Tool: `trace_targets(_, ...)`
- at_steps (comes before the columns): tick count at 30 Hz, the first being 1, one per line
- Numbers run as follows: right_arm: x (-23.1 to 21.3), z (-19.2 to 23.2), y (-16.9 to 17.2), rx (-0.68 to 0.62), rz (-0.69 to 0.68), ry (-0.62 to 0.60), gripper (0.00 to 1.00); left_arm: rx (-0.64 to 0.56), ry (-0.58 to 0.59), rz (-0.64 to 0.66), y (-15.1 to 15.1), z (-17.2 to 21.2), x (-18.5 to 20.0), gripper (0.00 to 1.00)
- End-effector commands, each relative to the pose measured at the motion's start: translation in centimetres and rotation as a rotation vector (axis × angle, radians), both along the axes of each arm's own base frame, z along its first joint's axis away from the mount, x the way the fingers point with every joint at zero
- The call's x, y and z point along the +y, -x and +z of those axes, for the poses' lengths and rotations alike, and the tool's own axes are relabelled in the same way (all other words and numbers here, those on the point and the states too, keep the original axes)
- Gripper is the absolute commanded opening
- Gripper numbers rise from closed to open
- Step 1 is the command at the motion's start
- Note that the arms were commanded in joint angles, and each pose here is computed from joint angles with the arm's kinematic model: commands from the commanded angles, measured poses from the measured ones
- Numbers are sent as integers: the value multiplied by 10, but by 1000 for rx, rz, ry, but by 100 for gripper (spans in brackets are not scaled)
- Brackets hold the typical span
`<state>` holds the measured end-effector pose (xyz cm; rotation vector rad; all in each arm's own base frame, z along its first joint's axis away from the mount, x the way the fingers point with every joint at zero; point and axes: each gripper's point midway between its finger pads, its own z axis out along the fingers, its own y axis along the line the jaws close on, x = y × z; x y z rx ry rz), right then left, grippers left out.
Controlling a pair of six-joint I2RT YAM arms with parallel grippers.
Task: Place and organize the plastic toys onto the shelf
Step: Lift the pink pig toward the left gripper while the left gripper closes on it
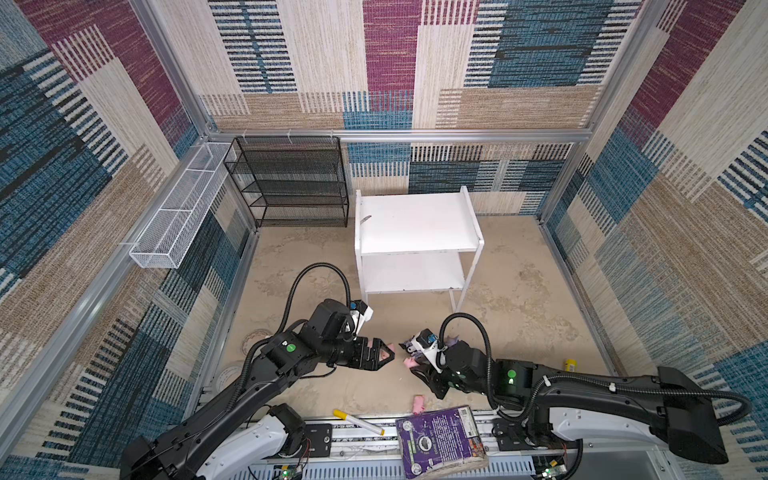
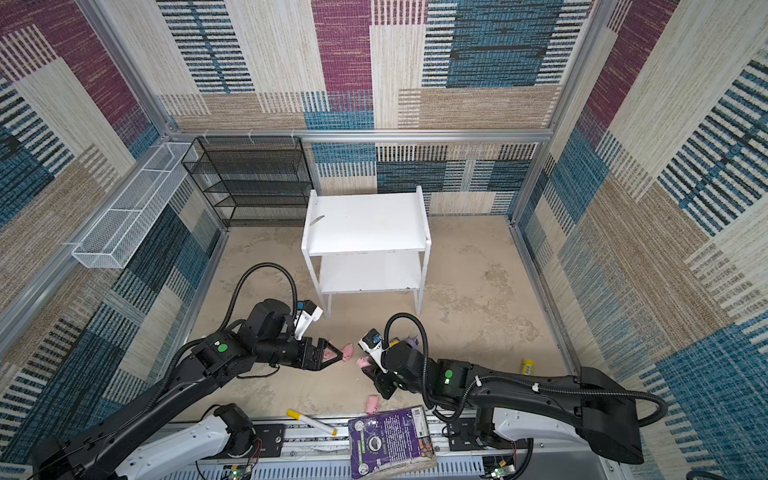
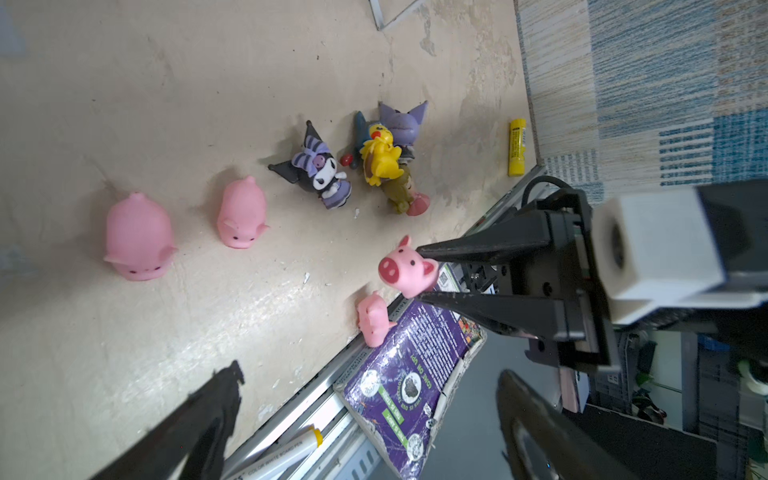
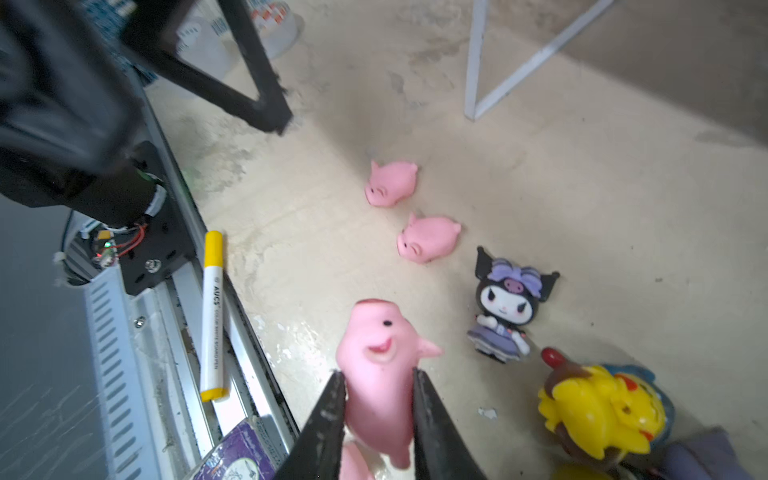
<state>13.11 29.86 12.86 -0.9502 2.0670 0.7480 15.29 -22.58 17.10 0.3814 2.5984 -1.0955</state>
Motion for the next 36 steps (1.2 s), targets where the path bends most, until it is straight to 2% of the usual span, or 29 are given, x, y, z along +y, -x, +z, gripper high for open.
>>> trace_targets(1, 14, 27, 6, -86, 103, -95, 29, -19, 89, -55, 0, 18, -15, 91)
trace_targets(8, 19, 51, 10, -154, 154, -157, 29, 73, 165, -138, 8, 24, -35, 77)
trace_targets(24, 19, 68, 11, -207, 177, -193, 29, 100, 205, -204, 12, 31, -47, 46)
trace_targets(33, 16, 74, 12, -214, 169, -227, 28, 93, 241, -282, 24, 38, -54, 41)
trace_targets(36, 17, 72, 12, -209, 166, -225, 28, 87, 245, -294, 26, 39, -56, 35)
